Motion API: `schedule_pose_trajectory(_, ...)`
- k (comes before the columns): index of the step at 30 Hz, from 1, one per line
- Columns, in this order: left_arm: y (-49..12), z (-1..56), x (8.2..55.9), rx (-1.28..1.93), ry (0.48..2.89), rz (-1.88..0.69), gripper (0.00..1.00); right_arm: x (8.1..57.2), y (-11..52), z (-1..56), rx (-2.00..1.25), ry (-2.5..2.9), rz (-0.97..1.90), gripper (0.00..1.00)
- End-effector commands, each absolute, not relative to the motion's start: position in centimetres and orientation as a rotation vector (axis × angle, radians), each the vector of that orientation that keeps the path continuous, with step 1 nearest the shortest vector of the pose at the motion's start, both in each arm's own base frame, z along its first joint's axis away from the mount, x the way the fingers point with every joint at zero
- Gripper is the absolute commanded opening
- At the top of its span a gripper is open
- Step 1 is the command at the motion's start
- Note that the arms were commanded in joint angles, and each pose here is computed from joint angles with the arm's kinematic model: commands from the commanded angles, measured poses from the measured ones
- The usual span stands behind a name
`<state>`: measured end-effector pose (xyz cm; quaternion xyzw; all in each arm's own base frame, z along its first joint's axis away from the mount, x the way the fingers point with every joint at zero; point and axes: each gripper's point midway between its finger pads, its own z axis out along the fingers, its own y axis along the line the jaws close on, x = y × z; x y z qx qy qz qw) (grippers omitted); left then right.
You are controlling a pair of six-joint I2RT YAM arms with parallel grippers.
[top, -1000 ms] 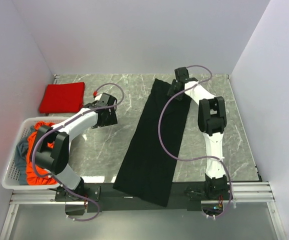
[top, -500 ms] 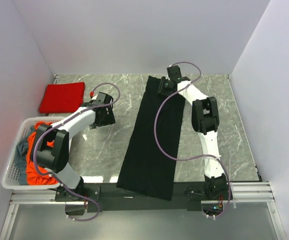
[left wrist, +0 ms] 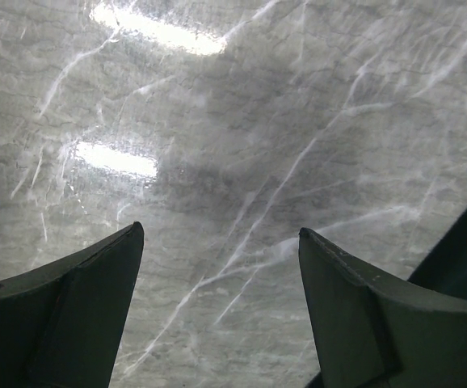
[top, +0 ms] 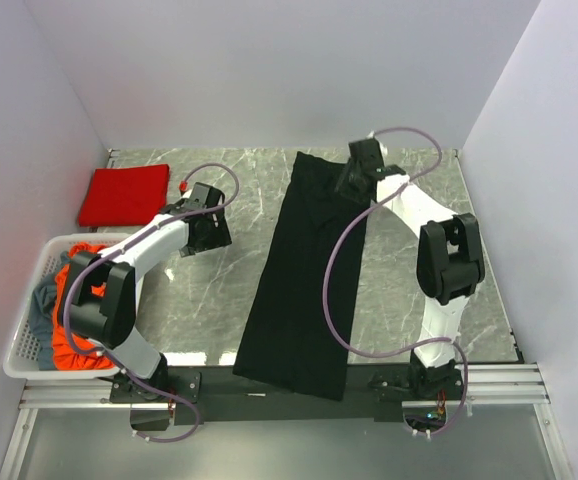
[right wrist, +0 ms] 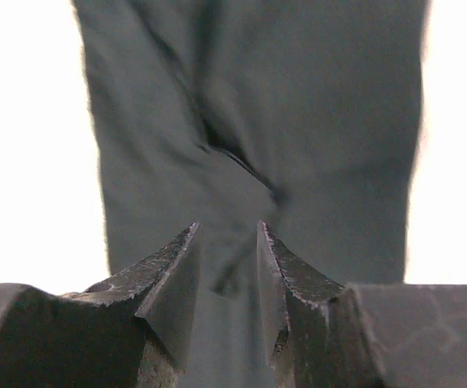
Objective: Fold and stack the t-shirts
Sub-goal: Fold the tshirt
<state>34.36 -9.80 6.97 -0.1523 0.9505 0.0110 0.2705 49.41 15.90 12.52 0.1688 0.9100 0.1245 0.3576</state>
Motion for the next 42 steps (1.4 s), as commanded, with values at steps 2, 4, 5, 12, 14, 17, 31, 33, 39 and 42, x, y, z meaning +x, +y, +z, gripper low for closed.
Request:
schedule_pose_trajectory(2,-10.3,9.0,35.0,-0.416,2.501,-0.042,0.83,47.0,15.0,7.7,0.583,2.402,0.297,0.4)
schedule_pose_trajectory(4,-10.3,9.0,34.9,-0.415,2.502,-0.045,0.83,46.5,14.8,6.4,0.632,2.418,0.288,0.4)
schedule_pose_trajectory(5,-10.3,9.0,34.9,-0.416,2.502,-0.043,0.83,46.5,14.9,6.1,0.657,2.419,0.294,0.4)
schedule_pose_trajectory(12,-10.3,8.8,34.9,-0.414,2.51,-0.035,0.83,47.0,15.1,2.0,0.676,2.501,0.243,0.4)
schedule_pose_trajectory(14,-10.3,8.7,34.9,-0.414,2.51,-0.033,0.83,47.6,15.3,1.3,0.663,2.518,0.236,0.4)
schedule_pose_trajectory(17,-10.3,8.5,34.9,-0.409,2.518,-0.027,0.83,49.0,15.8,1.6,0.644,2.512,0.245,0.4)
schedule_pose_trajectory(31,-10.6,7.5,34.5,-0.399,2.557,-0.037,0.84,54.9,14.8,5.1,0.498,2.477,0.251,0.41)
schedule_pose_trajectory(33,-10.9,7.3,33.8,-0.396,2.575,-0.052,0.84,54.1,14.8,8.5,0.476,2.433,0.283,0.43)
schedule_pose_trajectory(39,-13.8,7.7,29.2,-0.354,2.671,-0.16,0.85,44.7,13.4,12.3,0.493,2.453,0.298,0.48)
schedule_pose_trajectory(42,-15.0,7.5,25.5,-0.332,2.744,-0.218,0.85,37.7,13.1,11.2,0.476,2.529,0.295,0.49)
